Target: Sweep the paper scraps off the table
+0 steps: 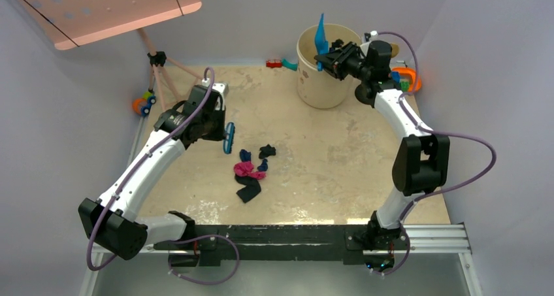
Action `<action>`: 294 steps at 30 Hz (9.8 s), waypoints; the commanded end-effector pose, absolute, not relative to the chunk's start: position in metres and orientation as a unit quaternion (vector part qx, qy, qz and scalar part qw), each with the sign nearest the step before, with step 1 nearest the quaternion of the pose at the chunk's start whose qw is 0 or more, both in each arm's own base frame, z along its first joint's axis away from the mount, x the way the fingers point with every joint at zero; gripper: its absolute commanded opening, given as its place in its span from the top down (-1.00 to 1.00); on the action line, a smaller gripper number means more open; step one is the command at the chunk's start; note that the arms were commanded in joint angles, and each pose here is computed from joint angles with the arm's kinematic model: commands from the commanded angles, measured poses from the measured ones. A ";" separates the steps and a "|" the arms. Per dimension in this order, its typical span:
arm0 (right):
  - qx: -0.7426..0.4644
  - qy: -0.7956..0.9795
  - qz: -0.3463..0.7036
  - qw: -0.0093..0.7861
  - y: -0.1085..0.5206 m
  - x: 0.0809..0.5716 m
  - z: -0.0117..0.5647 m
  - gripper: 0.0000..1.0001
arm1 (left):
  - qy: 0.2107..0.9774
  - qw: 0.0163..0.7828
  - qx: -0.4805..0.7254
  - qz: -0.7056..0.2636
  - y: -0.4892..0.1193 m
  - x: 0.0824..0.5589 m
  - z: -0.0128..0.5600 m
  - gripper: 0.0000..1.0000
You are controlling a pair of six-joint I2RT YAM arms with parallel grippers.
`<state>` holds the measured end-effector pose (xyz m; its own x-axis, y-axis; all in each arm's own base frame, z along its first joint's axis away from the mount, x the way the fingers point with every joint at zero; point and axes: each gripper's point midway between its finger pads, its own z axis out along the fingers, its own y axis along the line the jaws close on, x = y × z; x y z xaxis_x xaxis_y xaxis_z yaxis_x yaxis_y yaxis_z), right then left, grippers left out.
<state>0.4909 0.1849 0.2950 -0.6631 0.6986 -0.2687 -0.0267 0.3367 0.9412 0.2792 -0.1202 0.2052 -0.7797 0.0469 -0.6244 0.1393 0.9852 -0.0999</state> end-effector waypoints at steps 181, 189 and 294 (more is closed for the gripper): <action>-0.400 0.905 0.056 0.132 0.308 0.203 0.063 1.00 | 0.955 0.123 0.225 -0.150 -0.224 0.323 0.142 1.00; -0.386 0.907 0.053 0.160 0.311 0.212 0.060 1.00 | 0.960 0.146 0.200 -0.133 -0.213 0.325 0.155 1.00; -0.072 0.876 0.227 0.419 0.210 0.430 0.357 1.00 | 0.967 0.246 0.036 -0.058 -0.095 0.265 0.162 1.00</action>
<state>0.4107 0.2173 0.3413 -0.6095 -0.0565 -0.7908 -0.3225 0.9288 0.1822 0.2589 -0.0880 0.1565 -0.8971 0.0375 -0.4402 0.0699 0.9959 -0.0576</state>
